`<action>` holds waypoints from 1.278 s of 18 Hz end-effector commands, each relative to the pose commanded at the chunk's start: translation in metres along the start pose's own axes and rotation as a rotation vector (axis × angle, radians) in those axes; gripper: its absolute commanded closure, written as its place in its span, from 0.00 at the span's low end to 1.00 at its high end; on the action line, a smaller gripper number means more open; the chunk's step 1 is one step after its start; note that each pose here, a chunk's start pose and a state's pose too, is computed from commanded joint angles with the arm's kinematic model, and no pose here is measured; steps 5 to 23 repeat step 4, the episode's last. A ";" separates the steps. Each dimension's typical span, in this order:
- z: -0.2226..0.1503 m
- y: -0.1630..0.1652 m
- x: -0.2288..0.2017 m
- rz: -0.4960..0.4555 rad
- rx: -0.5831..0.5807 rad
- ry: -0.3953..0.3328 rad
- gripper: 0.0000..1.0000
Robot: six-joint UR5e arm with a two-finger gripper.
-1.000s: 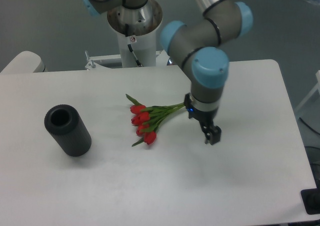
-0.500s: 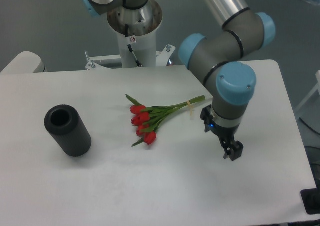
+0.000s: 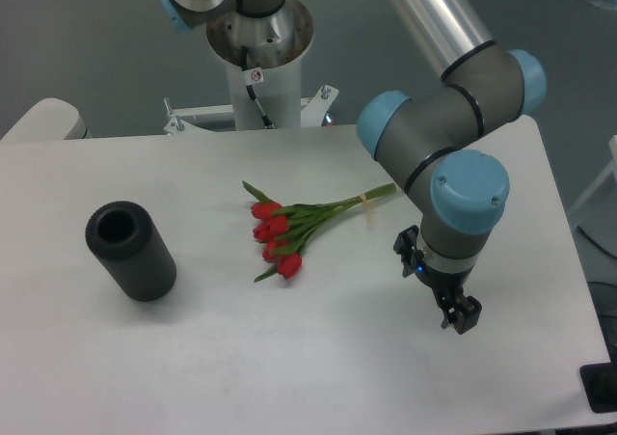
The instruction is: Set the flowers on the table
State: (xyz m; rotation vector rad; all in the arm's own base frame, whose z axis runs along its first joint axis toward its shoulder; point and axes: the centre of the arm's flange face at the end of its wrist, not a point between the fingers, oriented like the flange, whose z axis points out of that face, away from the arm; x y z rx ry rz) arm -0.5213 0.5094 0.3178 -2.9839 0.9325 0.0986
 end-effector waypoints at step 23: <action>0.000 0.000 0.000 0.000 0.000 -0.002 0.00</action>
